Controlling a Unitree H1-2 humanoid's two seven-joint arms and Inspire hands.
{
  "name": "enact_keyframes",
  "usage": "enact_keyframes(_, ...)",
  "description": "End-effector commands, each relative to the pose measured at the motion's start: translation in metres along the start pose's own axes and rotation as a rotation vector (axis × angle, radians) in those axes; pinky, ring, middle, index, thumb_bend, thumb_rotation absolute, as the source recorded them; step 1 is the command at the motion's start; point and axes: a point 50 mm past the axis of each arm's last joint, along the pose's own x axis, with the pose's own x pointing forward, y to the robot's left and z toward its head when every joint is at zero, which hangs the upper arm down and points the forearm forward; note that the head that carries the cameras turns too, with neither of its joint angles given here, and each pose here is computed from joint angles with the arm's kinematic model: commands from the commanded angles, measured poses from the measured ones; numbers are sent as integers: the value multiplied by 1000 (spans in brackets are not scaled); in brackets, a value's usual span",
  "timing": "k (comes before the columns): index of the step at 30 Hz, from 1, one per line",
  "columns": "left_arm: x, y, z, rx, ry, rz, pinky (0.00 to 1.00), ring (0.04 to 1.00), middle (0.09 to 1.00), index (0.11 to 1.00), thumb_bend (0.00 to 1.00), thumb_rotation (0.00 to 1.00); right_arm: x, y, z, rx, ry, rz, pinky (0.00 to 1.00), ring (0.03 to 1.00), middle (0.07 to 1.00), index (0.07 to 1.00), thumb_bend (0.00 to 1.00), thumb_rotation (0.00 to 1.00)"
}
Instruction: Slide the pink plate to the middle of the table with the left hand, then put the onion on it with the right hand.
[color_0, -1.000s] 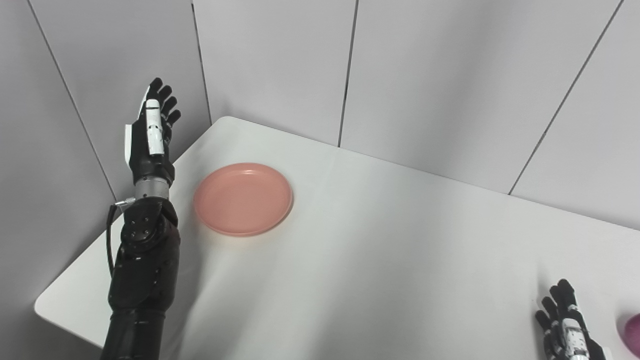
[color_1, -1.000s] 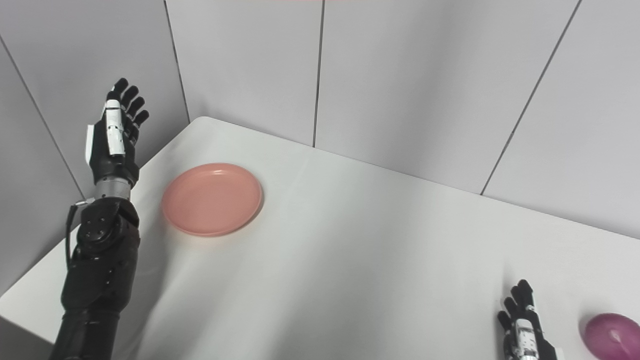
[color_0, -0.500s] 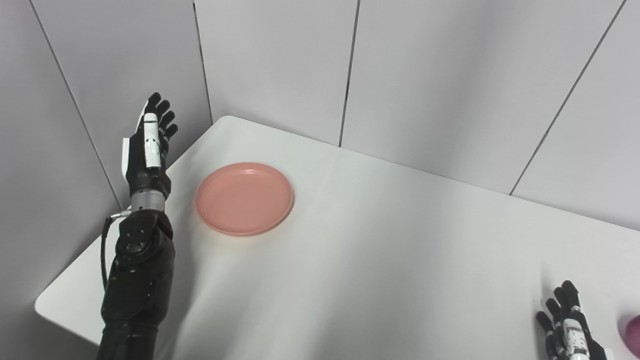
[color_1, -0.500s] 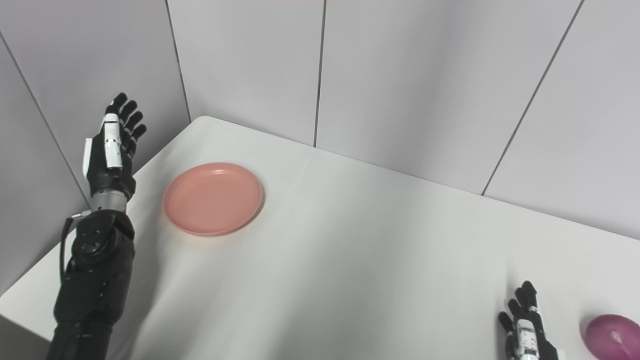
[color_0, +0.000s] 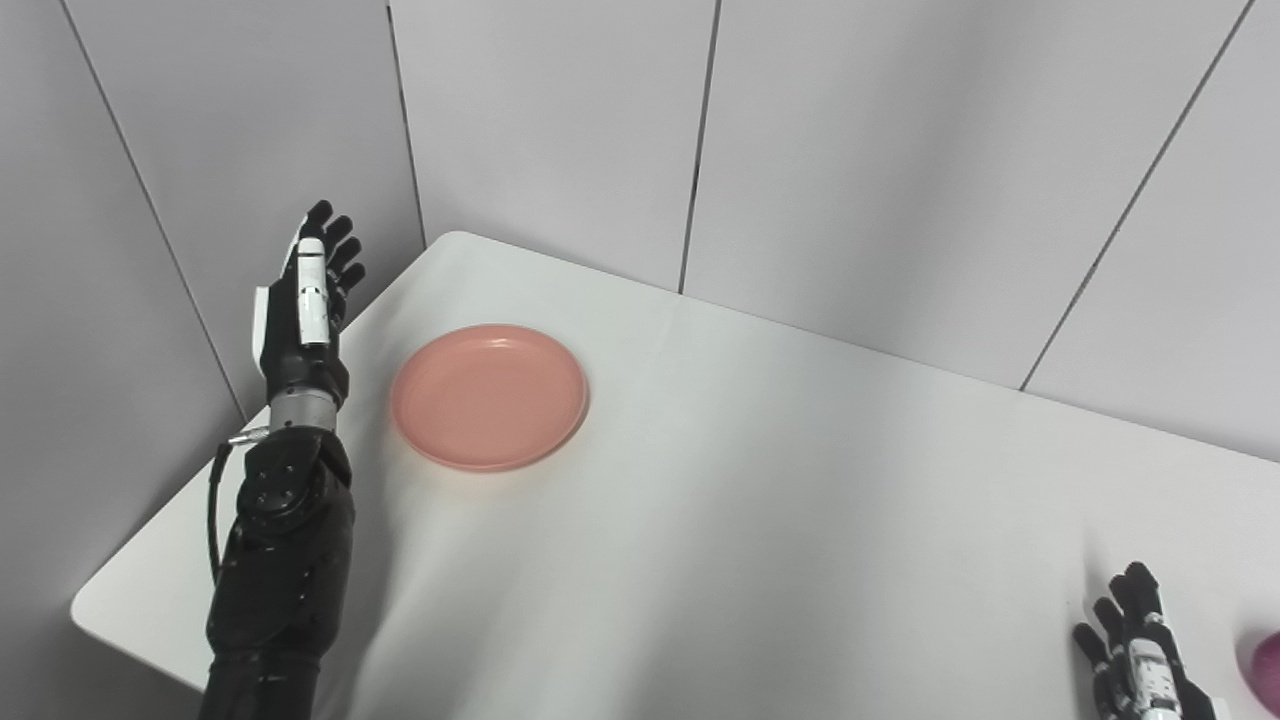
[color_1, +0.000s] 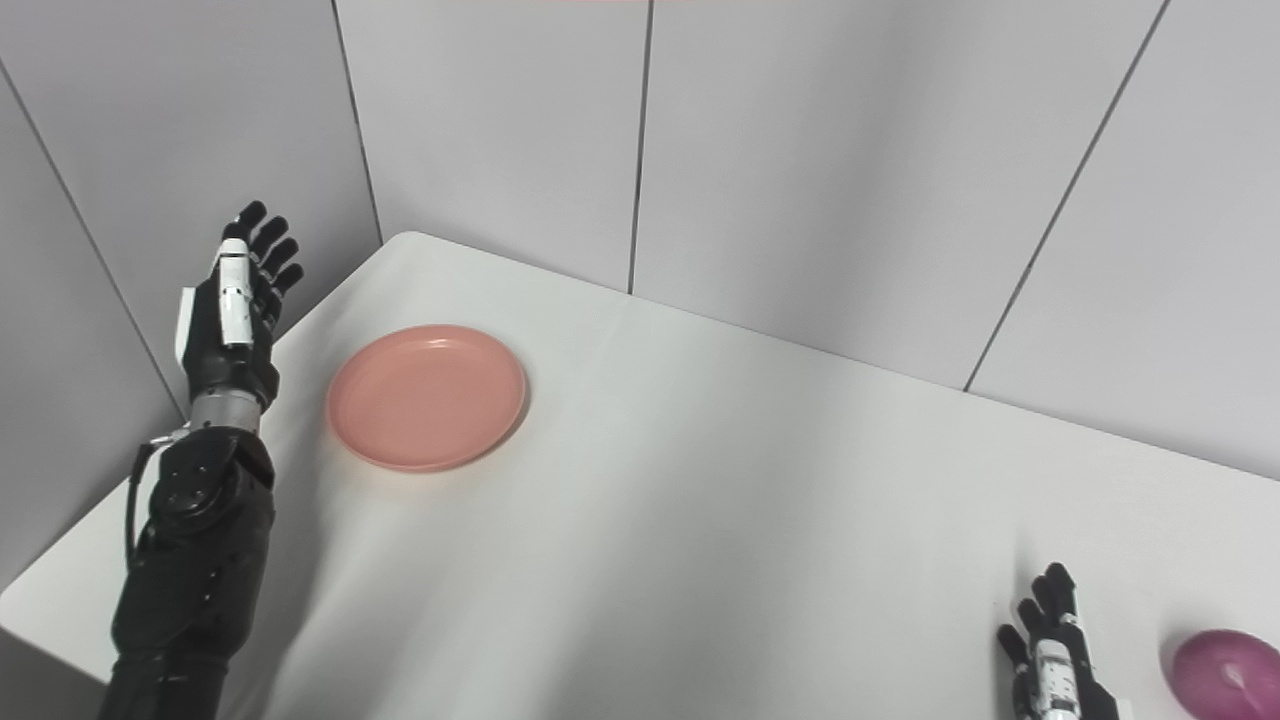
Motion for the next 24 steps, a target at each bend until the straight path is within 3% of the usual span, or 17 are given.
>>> enact_keyframes(1,8,-2,13,12,-72,-14,882,900,895,873,416,1000,0,-3,5,-3,-15,-5,1000,1000,1000,1000,5,1000)
enact_keyframes(24,12,-1,-14,38,17,-26,916,908,911,882,399,1000,0,-6,5,-1,-21,-1,1000,1000,1000,1000,46,1000)
